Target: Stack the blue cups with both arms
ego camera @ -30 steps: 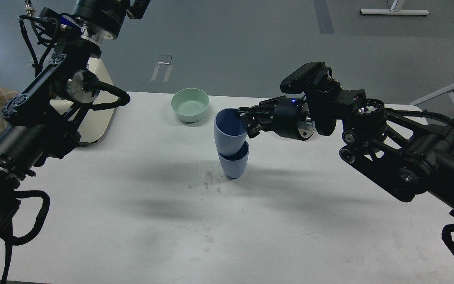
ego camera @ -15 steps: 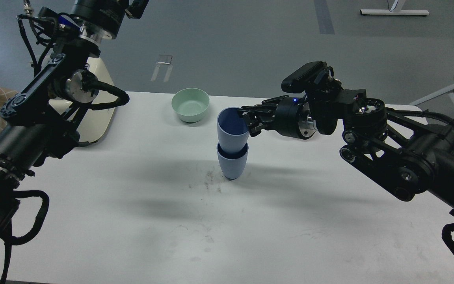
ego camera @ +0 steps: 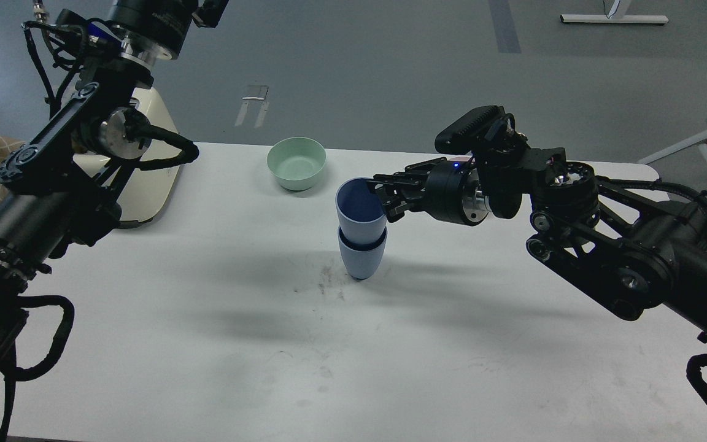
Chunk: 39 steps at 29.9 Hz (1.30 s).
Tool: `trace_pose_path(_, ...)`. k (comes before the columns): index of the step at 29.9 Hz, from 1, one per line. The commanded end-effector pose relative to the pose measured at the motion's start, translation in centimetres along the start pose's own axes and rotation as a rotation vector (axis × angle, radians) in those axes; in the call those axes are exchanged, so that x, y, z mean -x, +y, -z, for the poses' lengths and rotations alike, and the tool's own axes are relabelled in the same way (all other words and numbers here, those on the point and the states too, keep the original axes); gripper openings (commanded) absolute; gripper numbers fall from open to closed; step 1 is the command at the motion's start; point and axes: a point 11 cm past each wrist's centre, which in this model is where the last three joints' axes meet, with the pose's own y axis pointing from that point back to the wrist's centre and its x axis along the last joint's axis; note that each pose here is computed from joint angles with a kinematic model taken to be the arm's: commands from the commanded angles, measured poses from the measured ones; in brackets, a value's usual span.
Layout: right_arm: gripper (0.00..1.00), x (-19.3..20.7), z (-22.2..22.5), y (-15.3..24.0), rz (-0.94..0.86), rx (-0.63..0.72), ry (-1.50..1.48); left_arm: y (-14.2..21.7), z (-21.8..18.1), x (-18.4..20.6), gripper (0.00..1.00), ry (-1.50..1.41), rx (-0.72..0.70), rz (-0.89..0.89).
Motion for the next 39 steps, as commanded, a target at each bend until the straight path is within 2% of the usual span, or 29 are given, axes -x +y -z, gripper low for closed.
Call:
trace_pose_path(1,0.23,0.2,0.0,-0.1,0.002,-0.001,-0.005,0.1,0.1,0.0,0.98,0.002,-0.002,-0.001)
trace_pose_path(10,0.43,0.2,0.1,-0.1,0.001,-0.004,-0.008,0.1,0.1,0.0,0.98,0.002,-0.002,-0.001)
trace_pose_path(14,0.66,-0.2,0.0,0.0,-0.012,-0.003,-0.018,0.1,0.1,0.0,0.98,0.002,-0.002,-0.001)
trace_pose_path(15,0.81,-0.9,0.1,0.0,-0.031,-0.008,-0.026,0.1,0.1,0.0,0.98,0.002,-0.002,-0.001)
trace_pose_path(17,0.96,-2.7,-0.4,0.6,-0.092,-0.003,-0.056,0.1,0.1,0.0,0.98,0.000,-0.002,-0.001)
trace_pose_path(20,0.99,-6.6,-2.6,2.8,-0.239,0.033,-0.134,0.2,0.1,-0.1,0.98,-0.001,-0.004,-0.003)
trace_pose_path(25,1.00,-10.5,-6.3,6.1,-0.406,0.088,-0.245,0.6,0.4,-0.6,0.98,0.002,-0.009,-0.018)
trace_pose_path(30,1.00,-14.1,-10.7,10.7,-0.574,0.107,-0.420,1.9,1.2,-1.5,0.98,0.009,-0.027,-0.049)
trace_pose_path(32,1.00,-15.6,-13.9,13.5,-0.636,0.141,-0.503,2.0,1.3,-1.5,0.98,0.009,-0.027,-0.050)
trace_pose_path(39,1.00,-15.6,-17.5,16.1,-0.783,0.036,-0.813,1.7,1.6,-1.4,0.98,0.010,-0.044,-0.043)
